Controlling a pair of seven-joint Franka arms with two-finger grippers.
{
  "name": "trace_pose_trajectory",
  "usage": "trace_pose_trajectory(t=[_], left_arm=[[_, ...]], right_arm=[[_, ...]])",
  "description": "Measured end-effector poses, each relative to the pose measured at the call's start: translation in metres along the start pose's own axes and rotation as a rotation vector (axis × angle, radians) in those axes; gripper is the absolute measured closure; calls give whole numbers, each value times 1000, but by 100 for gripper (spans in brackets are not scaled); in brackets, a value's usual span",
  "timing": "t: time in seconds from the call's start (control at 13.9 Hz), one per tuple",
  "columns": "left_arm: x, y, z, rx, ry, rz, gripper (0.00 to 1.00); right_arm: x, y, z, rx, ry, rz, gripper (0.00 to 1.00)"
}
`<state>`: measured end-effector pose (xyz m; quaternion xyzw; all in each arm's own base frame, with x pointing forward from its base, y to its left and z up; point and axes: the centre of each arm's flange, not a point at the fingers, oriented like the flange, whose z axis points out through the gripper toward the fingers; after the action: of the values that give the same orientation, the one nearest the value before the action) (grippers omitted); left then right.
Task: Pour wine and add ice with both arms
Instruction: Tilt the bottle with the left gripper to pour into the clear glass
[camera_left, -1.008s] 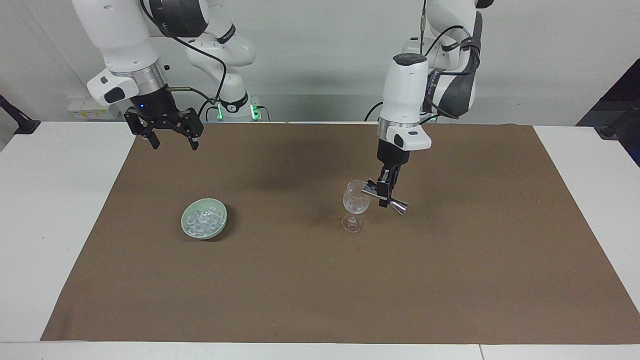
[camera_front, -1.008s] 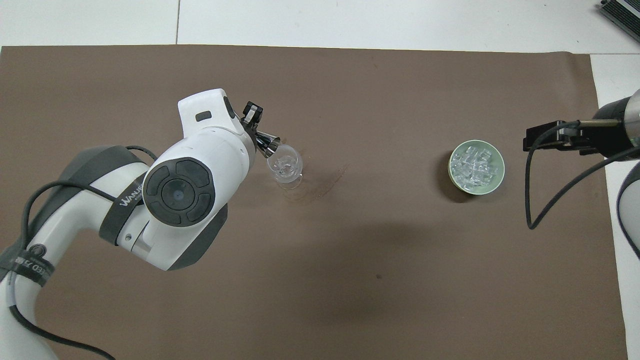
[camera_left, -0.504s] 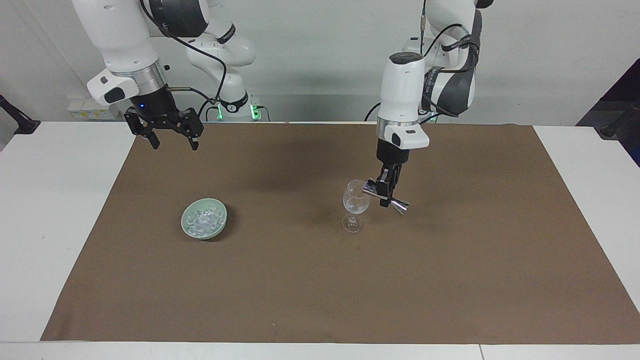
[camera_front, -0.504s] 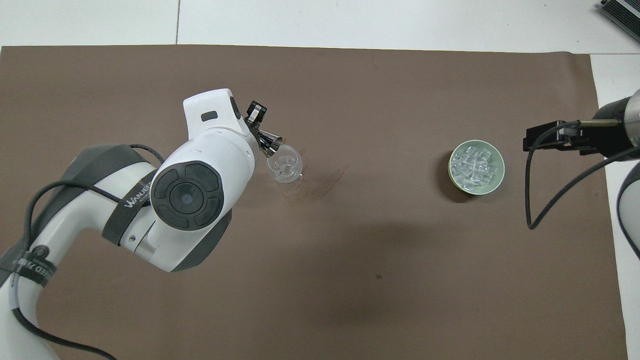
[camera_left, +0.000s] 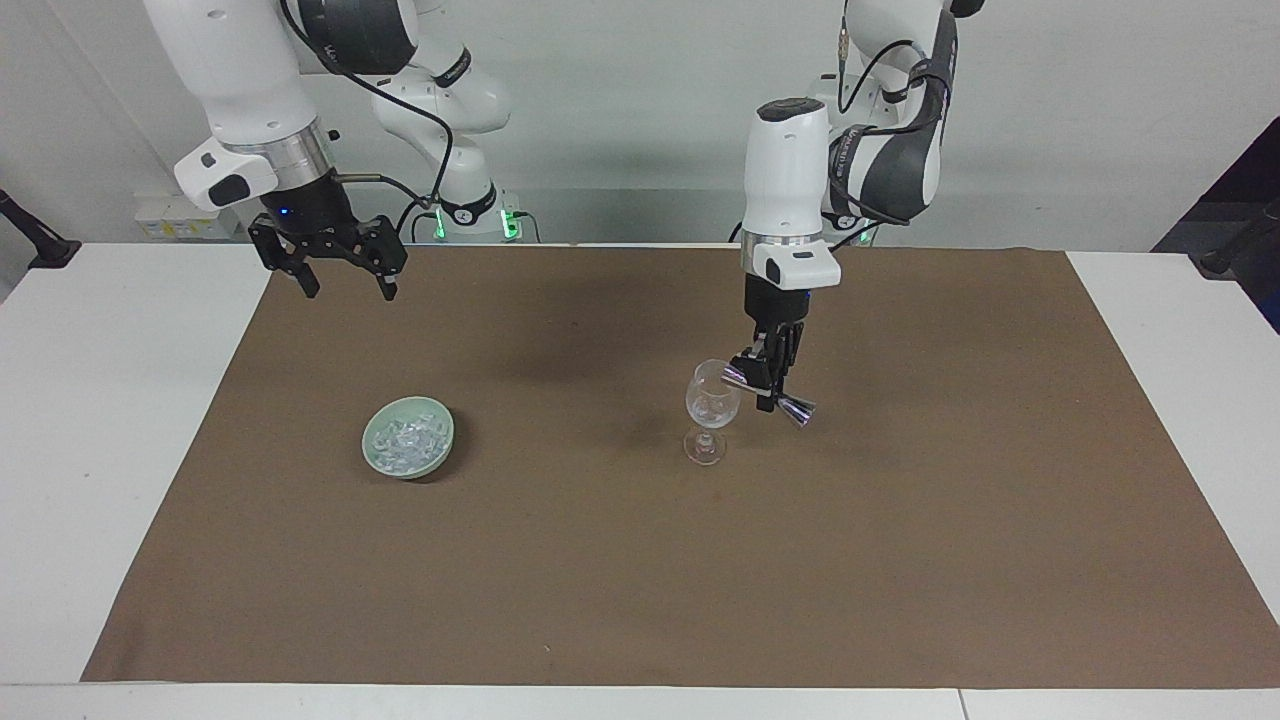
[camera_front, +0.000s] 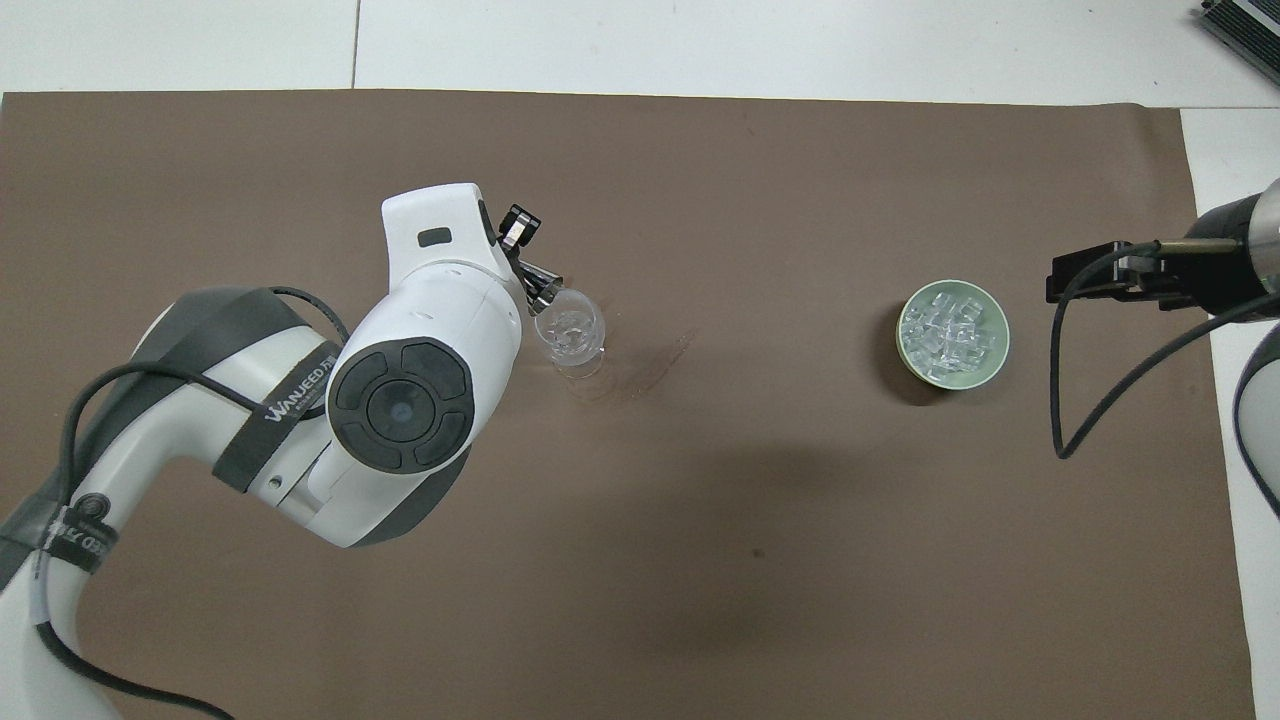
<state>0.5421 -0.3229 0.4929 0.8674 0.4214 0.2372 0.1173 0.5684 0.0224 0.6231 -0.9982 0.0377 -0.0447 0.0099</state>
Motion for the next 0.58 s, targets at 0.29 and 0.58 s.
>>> trace_pose_trajectory(t=[0.29,0.58], left_arm=[[3,2,-2,-7,9,4,76],[6,10,-3,-22,20,8,76]], right_arm=[[0,0,0,0,0,0,0],[0,0,0,0,0,0,0]])
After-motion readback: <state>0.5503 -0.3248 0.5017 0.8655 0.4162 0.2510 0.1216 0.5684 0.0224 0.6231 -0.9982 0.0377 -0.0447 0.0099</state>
